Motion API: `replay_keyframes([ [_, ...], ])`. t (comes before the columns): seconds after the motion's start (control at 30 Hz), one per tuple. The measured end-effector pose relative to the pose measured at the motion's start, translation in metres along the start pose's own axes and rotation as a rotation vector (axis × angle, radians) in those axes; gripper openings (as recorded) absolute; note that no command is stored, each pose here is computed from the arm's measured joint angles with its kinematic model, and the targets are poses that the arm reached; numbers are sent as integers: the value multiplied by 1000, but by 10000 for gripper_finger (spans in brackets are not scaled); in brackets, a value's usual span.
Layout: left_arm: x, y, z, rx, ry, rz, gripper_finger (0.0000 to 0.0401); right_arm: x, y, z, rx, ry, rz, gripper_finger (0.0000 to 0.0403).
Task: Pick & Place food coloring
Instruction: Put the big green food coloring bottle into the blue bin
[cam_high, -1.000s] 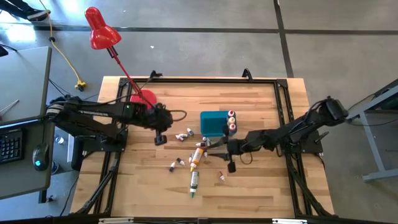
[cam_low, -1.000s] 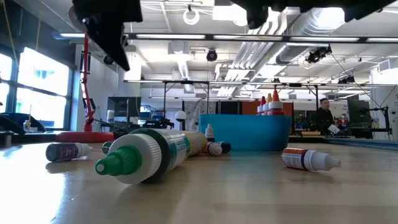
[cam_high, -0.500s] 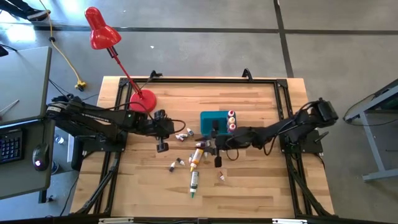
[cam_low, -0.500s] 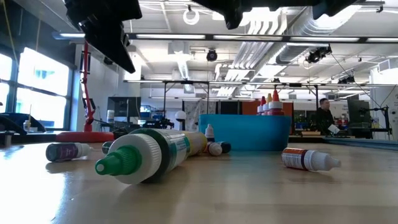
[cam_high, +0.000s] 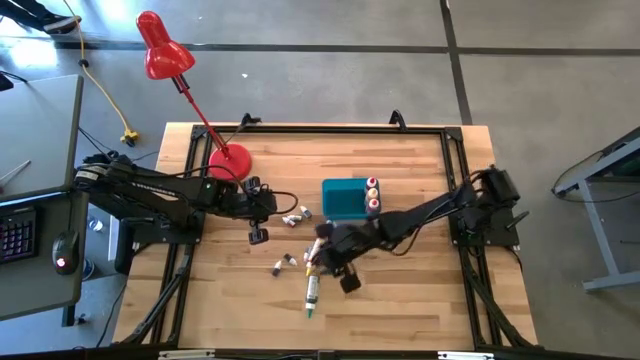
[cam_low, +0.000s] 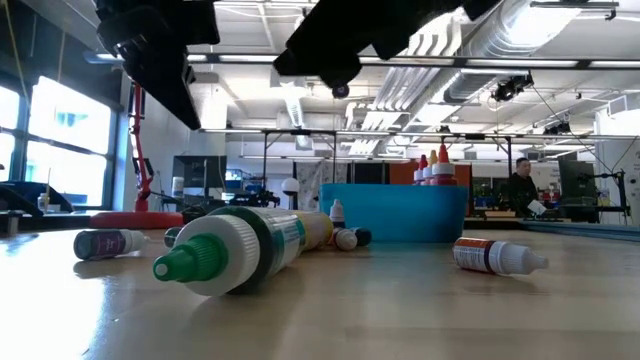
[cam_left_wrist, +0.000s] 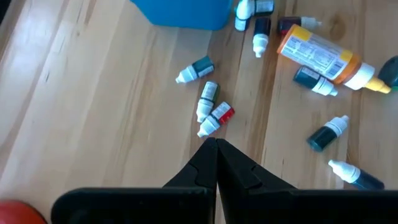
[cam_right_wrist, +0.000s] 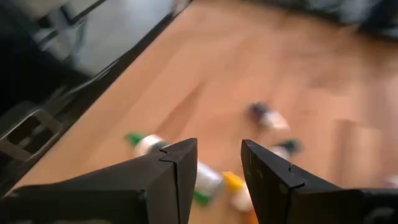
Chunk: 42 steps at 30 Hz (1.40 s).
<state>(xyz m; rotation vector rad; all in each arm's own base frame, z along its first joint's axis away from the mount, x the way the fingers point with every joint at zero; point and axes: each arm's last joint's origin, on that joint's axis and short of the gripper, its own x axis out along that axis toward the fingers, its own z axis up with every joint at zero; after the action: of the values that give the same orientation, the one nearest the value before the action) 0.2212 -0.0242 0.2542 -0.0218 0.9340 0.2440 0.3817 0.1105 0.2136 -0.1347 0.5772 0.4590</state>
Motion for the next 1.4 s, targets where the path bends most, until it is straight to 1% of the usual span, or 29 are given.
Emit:
replay_keyframes([
  [0.13,0,0,0,-17,0,1,0,24,10,7,-46,110,119,119],
  [0.23,0,0,0,-17,1,-2,0,36,17,13,-88,170,150,119],
  [0.33,0,0,0,-17,1,-3,0,44,20,18,-103,226,168,119],
  [0.43,0,0,0,-18,0,-3,0,51,18,24,-116,213,158,119],
  [0.53,0,0,0,-18,0,-4,0,58,17,25,-183,188,161,119],
  [0.63,0,0,0,-18,2,-7,0,64,20,21,-280,193,173,119],
  [0.73,-2,0,0,-28,1,-29,0,65,24,17,-323,196,193,114],
  [0.9,-3,-1,-1,-50,10,-64,0,65,24,22,-337,137,214,98],
  [1.0,-3,-1,-1,-51,11,-65,0,65,24,24,-306,106,272,93],
  [1.03,-3,-1,-1,-52,12,-65,0,65,24,24,-293,108,273,94],
  [1.1,-3,-1,-1,-51,16,-64,0,65,24,22,-300,132,244,101],
  [1.27,-3,-1,-1,-55,16,-63,0,65,25,19,-389,191,145,136],
  [1.4,-3,-1,-1,-71,17,-63,0,65,26,16,-406,225,137,174],
])
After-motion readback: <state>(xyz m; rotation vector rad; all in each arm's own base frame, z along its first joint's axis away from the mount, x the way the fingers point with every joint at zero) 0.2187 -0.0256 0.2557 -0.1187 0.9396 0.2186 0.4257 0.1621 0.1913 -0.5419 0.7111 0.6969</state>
